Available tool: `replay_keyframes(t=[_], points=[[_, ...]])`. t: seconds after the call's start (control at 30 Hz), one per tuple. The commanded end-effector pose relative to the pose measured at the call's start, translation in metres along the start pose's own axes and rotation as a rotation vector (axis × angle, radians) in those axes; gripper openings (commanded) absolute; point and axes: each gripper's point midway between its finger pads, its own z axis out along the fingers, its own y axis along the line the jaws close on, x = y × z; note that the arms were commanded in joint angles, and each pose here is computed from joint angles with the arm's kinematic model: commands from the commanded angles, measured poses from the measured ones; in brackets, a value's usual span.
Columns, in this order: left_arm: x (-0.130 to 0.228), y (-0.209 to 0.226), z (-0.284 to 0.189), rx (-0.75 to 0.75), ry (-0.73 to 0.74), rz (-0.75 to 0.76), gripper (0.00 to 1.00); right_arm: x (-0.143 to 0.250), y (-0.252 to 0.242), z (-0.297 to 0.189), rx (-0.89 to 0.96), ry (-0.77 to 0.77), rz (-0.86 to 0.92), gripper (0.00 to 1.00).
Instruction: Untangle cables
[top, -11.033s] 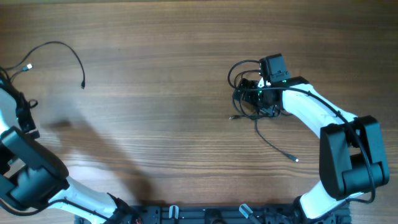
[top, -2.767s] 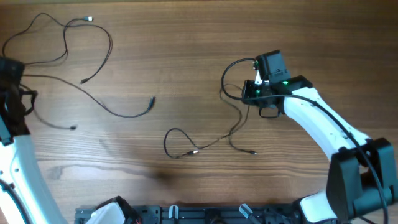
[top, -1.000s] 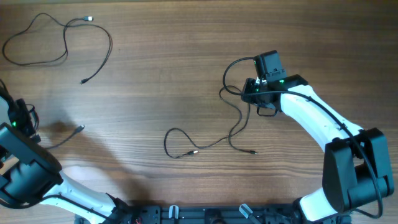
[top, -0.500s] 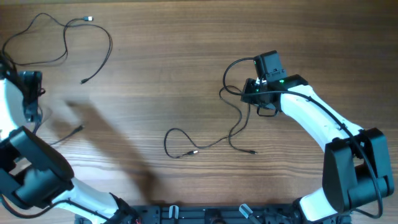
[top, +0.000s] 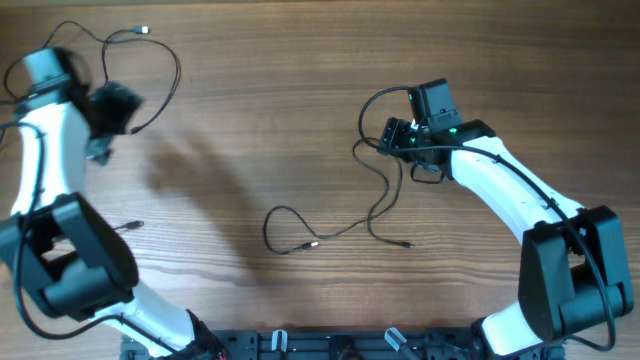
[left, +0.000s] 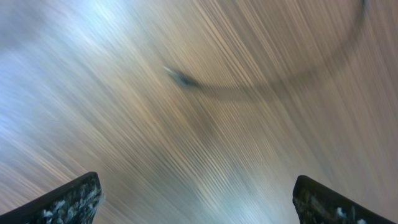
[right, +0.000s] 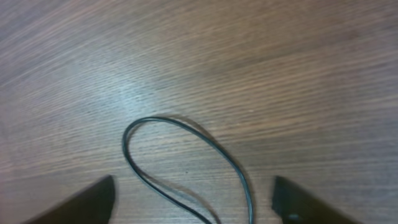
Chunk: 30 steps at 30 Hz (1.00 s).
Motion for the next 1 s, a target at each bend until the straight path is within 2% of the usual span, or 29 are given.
replay_keyframes(t=[0.0,0.07,0.17,0.23,0.3,0.37,0.57,0.77,0.9,0.97], points=[[0.086,-0.072,-0.005,0.115,0.167,0.222,1.0,-0.009,-0.004,-0.004,-0.032,0.016,0.054,1.0],[0.124,-0.097,-0.008,0.143,0.219,0.3,1.0,-0.019,-0.021,-0.017,-0.013,0.007,0.103,1.0],[0.209,-0.142,-0.023,0.247,0.353,0.472,1.0,-0.039,-0.058,-0.049,0.013,-0.039,0.214,1.0],[0.259,-0.156,-0.028,0.263,0.366,0.676,1.0,-0.047,-0.083,-0.074,0.005,-0.062,0.298,1.0],[0.294,-0.163,-0.028,0.268,0.36,0.846,1.0,-0.049,-0.104,-0.088,0.025,-0.071,0.358,1.0],[0.344,-0.166,-0.03,0.277,0.375,1.043,1.0,-0.045,-0.128,-0.097,0.061,-0.062,0.398,1.0],[0.44,-0.142,-0.021,0.141,0.312,1.356,1.0,-0.039,-0.16,-0.104,0.117,-0.039,0.408,1.0],[0.483,-0.11,-0.009,0.036,0.333,1.49,1.0,-0.04,-0.16,-0.104,0.117,-0.04,0.384,1.0],[0.495,-0.101,-0.003,0.017,0.346,1.523,0.81,-0.038,-0.161,-0.103,0.119,-0.035,0.385,1.0],[0.495,-0.098,0.003,-0.002,0.35,1.525,0.8,-0.038,-0.161,-0.103,0.119,-0.035,0.386,1.0]])
